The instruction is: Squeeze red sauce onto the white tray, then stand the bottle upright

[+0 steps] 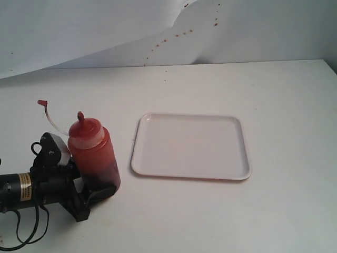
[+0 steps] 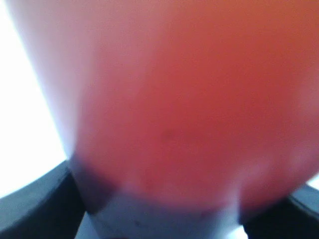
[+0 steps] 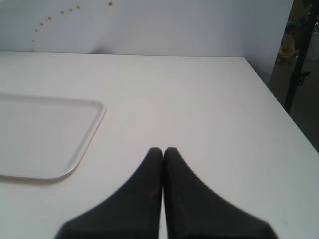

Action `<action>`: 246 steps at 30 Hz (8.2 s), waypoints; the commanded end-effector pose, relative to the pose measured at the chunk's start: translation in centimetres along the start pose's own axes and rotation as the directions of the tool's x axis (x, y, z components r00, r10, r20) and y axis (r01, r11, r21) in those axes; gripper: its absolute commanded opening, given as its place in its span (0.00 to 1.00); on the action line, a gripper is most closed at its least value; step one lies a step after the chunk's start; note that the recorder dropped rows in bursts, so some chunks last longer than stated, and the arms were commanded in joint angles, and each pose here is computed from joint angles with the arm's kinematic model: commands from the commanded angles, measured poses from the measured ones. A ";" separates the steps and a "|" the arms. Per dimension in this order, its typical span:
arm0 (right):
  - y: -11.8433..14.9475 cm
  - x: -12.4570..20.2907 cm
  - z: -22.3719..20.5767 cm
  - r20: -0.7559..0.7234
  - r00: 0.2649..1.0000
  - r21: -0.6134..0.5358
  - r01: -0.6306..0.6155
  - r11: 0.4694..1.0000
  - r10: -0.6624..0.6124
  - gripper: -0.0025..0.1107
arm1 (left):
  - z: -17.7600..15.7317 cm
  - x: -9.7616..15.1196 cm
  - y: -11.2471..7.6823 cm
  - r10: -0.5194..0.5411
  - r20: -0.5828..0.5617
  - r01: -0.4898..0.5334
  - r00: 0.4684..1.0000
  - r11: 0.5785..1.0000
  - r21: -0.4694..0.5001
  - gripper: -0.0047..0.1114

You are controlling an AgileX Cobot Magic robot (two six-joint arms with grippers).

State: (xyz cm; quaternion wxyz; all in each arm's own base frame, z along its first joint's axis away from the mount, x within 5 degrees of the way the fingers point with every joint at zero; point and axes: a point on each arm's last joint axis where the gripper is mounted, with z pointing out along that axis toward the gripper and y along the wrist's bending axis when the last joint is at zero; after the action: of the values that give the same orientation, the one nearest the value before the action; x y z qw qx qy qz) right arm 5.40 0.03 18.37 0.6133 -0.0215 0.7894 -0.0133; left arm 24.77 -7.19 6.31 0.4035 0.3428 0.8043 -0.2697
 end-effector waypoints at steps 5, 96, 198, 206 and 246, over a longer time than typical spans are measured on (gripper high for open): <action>0.0 0.1 0.0 0.004 1.000 0.005 0.000 1.000 0.000 0.02 | -0.2 -0.6 0.0 0.022 0.024 -0.022 0.999 1.000 -0.002 0.04; 15.1 -12.5 34.6 -0.236 0.952 -0.962 -0.200 0.188 -0.195 0.83 | 5.3 -23.0 -3.5 0.718 -0.582 -0.663 -0.382 -0.652 -0.368 0.04; 16.0 -15.8 32.9 -0.113 0.974 -0.973 -0.068 0.219 -0.199 0.54 | 4.8 -23.6 -3.7 0.659 -0.637 -0.589 -0.401 -0.717 -0.372 0.04; 16.0 -15.8 33.1 -0.087 0.975 -0.973 -0.039 0.229 -0.205 0.02 | 4.8 -23.6 -3.7 0.659 -0.637 -0.589 -0.401 -0.717 -0.372 0.04; 13.1 -16.0 33.4 -0.158 0.973 -0.967 -0.119 0.223 -0.166 0.95 | 4.6 -23.5 -3.3 0.662 -0.647 -0.603 -0.379 -0.707 -0.370 0.04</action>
State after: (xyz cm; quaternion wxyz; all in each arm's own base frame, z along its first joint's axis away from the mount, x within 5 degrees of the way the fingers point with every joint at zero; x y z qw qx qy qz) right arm 41.64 13.84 24.30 0.3673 -0.4074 0.6950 0.4648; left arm 34.72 -20.64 22.29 0.5161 0.6671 0.1023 0.5274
